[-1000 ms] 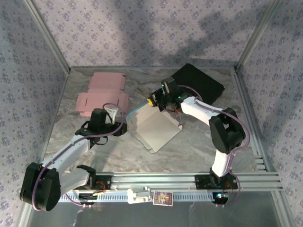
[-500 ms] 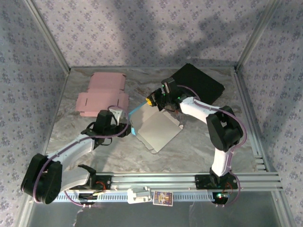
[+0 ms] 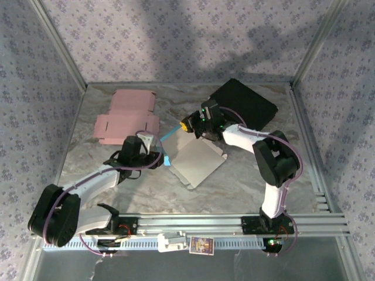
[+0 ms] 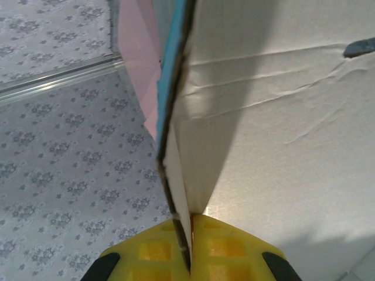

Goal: Fold the paper box

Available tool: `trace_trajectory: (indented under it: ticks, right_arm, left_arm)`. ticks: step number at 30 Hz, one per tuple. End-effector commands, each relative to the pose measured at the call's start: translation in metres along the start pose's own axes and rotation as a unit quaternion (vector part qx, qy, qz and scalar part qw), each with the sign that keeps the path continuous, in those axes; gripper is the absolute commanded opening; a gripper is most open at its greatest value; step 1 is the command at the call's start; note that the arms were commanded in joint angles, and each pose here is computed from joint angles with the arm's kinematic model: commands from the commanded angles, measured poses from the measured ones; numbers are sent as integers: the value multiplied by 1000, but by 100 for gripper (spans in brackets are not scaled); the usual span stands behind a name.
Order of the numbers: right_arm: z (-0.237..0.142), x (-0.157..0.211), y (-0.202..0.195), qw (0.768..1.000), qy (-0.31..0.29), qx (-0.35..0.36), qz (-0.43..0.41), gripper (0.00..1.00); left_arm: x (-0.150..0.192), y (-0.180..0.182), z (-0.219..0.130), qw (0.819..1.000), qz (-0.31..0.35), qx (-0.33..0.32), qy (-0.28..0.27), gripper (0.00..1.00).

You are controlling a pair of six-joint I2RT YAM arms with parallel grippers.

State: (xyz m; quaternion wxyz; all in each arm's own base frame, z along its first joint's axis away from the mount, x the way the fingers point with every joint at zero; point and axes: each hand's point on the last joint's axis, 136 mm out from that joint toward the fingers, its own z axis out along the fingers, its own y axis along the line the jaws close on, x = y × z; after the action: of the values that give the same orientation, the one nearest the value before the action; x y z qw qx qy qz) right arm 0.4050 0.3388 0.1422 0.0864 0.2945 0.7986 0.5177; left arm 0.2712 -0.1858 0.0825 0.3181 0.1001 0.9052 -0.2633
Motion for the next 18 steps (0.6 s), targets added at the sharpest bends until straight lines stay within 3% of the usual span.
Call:
trace_trajectory:
  ticks: [1,18]
  right_arm:
    - [6,6,-27,1000,9,14,14,0]
    - [13,15,-34,999,2,-45,-1,0]
  left_arm:
    - [-12,0,2,1000,-6,-11,-17,42]
    - [-18,12,9,996,-46,-67,-21,37]
